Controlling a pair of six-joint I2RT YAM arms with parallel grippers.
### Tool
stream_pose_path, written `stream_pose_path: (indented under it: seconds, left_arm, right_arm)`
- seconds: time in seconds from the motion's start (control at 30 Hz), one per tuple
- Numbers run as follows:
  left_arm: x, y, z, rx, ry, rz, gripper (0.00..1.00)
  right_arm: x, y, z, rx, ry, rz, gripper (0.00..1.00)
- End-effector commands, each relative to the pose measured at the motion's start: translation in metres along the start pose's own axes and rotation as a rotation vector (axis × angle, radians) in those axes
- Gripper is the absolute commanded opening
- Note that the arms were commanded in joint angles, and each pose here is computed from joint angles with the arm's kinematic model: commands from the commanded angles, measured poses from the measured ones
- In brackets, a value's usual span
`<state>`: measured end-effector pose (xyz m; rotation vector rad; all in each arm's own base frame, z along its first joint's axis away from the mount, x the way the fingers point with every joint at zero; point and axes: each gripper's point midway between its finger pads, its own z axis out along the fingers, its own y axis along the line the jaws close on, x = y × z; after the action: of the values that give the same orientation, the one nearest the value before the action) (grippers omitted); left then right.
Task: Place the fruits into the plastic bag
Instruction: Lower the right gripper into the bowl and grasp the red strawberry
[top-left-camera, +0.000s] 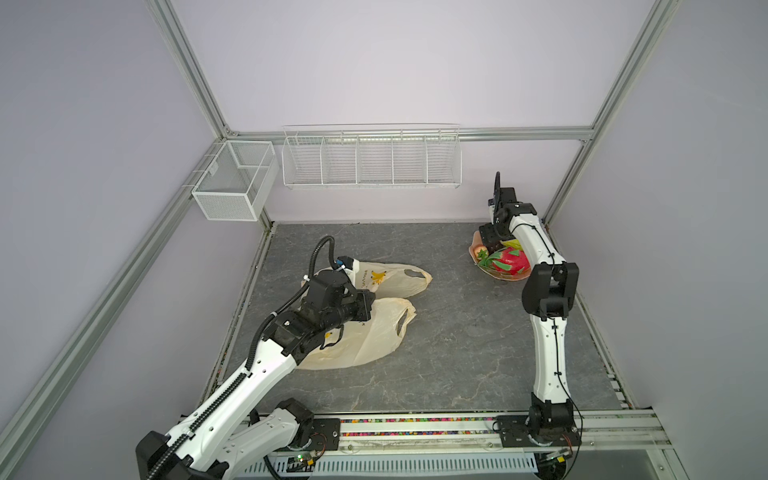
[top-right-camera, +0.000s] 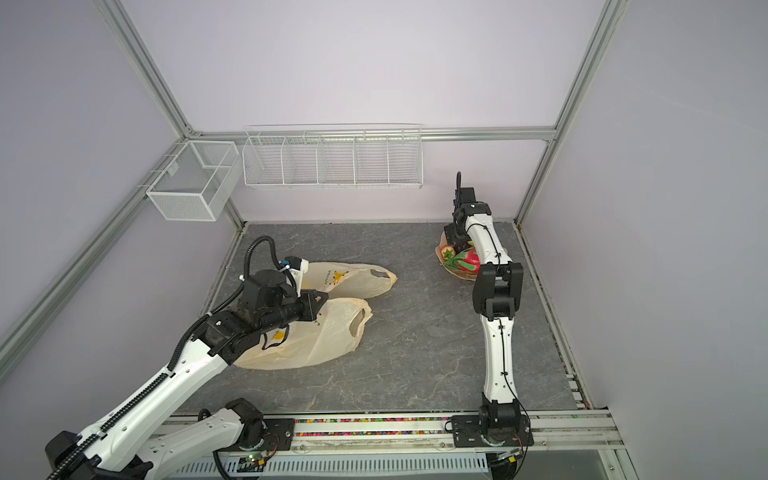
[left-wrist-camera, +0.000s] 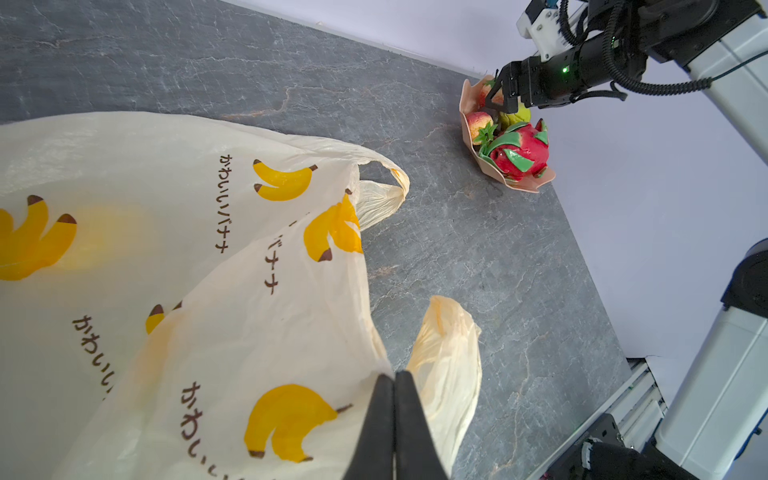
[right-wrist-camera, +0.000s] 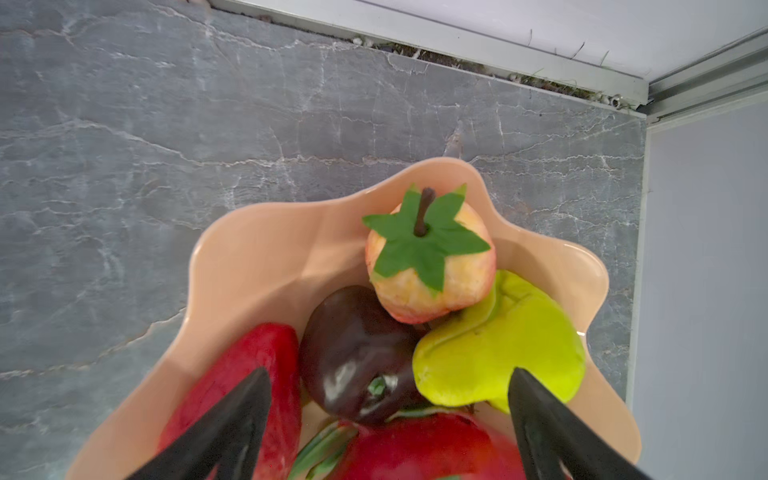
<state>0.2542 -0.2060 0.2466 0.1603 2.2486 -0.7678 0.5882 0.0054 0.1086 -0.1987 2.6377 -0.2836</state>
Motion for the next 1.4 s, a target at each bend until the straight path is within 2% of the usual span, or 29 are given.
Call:
stream_pose_path:
  seconds: [0.0,0.37,0.77,0.97,1.23,1.37]
  left_arm:
    - [-0.011,-0.003,-0.003,-0.011,-0.017,-0.010,0.00]
    - [-0.014,-0.003,0.006,-0.033,0.008,-0.010,0.00]
    - [-0.015,0.000,0.006,-0.062,0.015,-0.009,0.00]
    - [-0.017,0.002,0.006,-0.078,0.010,-0.006,0.00]
    - [-0.018,0.002,0.007,-0.078,0.009,-0.008,0.00]
    - [-0.019,0.000,0.007,-0.072,0.006,-0.010,0.00]
  right_arm:
    - [-0.004,-0.009,0.006,0.007,-0.009,-0.026,0.91]
    - [-0.009,-0.010,0.027,-0.012,-0.022,-0.055,0.92]
    - [-0.016,-0.013,0.049,-0.005,-0.052,-0.050,0.99]
    - [-0.019,-0.015,0.053,0.001,-0.066,-0.036,0.87]
    - [-0.021,-0.020,0.052,0.021,-0.074,-0.022,0.61]
    - [-0.023,-0.021,0.048,0.021,-0.079,-0.012,0.56]
